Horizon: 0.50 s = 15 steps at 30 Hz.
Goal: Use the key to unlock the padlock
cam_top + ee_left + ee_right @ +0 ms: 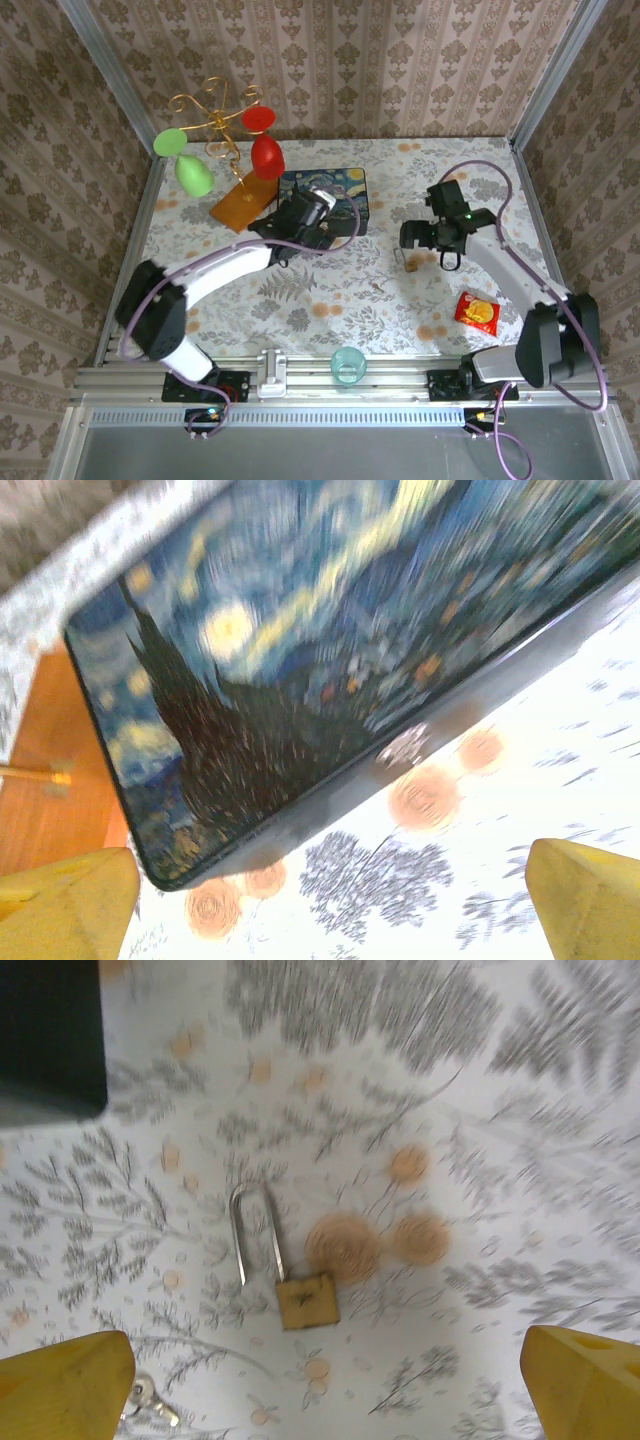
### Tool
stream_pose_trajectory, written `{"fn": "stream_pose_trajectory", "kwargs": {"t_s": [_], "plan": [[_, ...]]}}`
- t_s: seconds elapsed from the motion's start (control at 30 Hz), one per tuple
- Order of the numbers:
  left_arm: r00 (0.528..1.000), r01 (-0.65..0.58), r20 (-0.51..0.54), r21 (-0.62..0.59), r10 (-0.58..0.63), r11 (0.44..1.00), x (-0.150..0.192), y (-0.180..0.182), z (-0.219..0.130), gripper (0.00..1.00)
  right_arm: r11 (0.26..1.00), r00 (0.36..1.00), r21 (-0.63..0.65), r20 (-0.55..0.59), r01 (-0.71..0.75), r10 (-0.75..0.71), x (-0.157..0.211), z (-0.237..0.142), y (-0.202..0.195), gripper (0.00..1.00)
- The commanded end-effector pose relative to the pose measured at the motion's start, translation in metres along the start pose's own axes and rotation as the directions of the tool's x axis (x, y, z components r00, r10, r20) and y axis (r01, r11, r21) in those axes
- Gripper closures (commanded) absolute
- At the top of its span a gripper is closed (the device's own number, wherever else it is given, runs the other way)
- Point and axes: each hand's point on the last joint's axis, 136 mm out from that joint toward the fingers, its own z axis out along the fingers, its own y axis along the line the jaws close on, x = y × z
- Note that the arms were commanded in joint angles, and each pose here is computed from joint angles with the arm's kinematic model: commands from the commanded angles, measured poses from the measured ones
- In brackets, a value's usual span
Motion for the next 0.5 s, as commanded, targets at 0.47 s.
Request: {"fn": "stream_pose_trajectory", "kwargs": {"t_s": [0.47], "plan": [[0.966, 0.232, 0.207, -0.439, -0.153, 0.868, 0.104, 0.173, -0.041, 0.00, 0.997, 0.752, 0.052, 0.659, -0.060, 0.011, -0.045, 0.021, -0.075, 0.00]]}}
